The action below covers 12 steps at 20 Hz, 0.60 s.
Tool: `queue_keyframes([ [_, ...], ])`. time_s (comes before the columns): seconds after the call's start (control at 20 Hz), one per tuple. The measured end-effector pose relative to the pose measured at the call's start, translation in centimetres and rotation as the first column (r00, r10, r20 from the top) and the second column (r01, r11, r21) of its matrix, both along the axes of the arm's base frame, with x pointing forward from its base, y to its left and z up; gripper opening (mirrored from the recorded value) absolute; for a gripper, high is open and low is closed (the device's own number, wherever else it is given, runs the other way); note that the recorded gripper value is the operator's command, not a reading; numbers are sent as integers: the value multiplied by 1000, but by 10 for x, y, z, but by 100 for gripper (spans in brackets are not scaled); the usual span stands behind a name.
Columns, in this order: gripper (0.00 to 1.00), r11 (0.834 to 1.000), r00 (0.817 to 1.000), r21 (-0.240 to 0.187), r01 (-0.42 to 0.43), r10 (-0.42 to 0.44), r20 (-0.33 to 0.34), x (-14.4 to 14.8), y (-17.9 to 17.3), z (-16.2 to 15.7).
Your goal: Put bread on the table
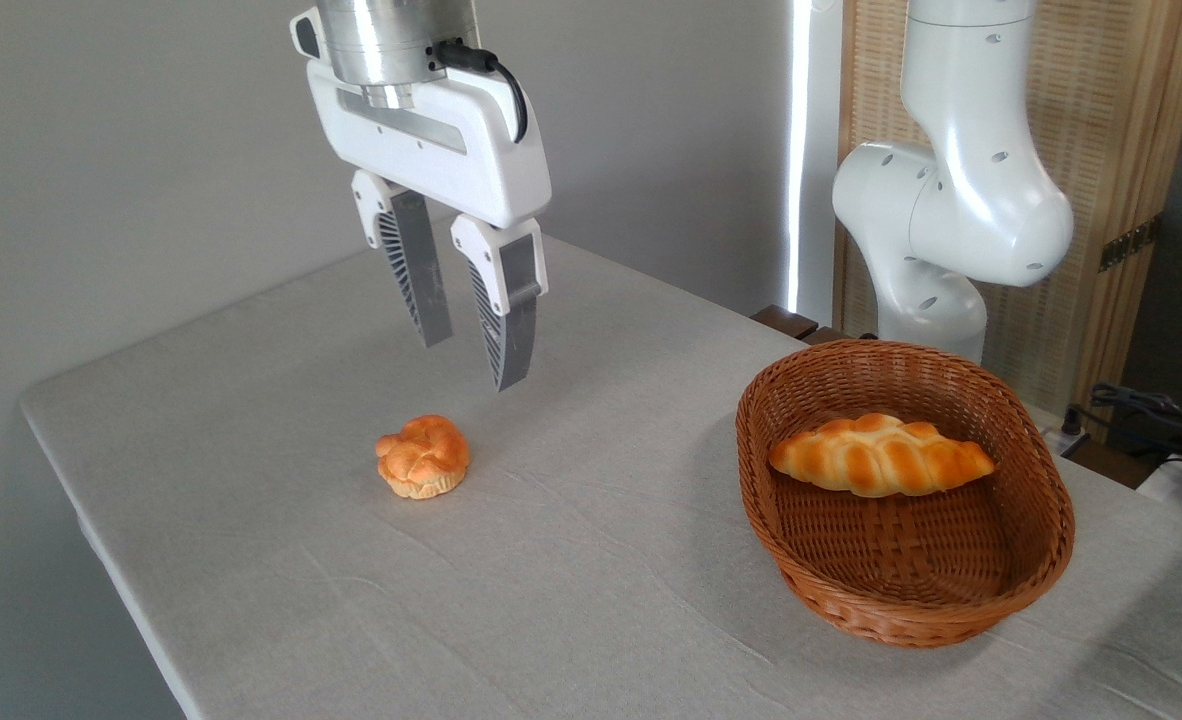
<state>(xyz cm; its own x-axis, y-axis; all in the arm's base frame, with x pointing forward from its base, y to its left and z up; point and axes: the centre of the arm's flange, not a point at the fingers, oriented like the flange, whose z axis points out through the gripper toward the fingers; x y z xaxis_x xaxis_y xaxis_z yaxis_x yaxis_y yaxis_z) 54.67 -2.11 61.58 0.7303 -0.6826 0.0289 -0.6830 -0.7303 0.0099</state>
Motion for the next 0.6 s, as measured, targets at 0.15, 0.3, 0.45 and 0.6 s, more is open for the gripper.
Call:
queue_keyframes([
  [0.15, 100, 991, 991, -4, 136, -136, -21, -21, 14, -3],
  [0.3, 100, 972, 972, -16, 233, -234, -33, -44, 26, -7],
  [0.45, 100, 929, 927, -42, 369, -371, -52, -77, 39, -19],
  [0.6, 100, 875, 873, -72, 479, -483, -67, -106, 42, -36],
])
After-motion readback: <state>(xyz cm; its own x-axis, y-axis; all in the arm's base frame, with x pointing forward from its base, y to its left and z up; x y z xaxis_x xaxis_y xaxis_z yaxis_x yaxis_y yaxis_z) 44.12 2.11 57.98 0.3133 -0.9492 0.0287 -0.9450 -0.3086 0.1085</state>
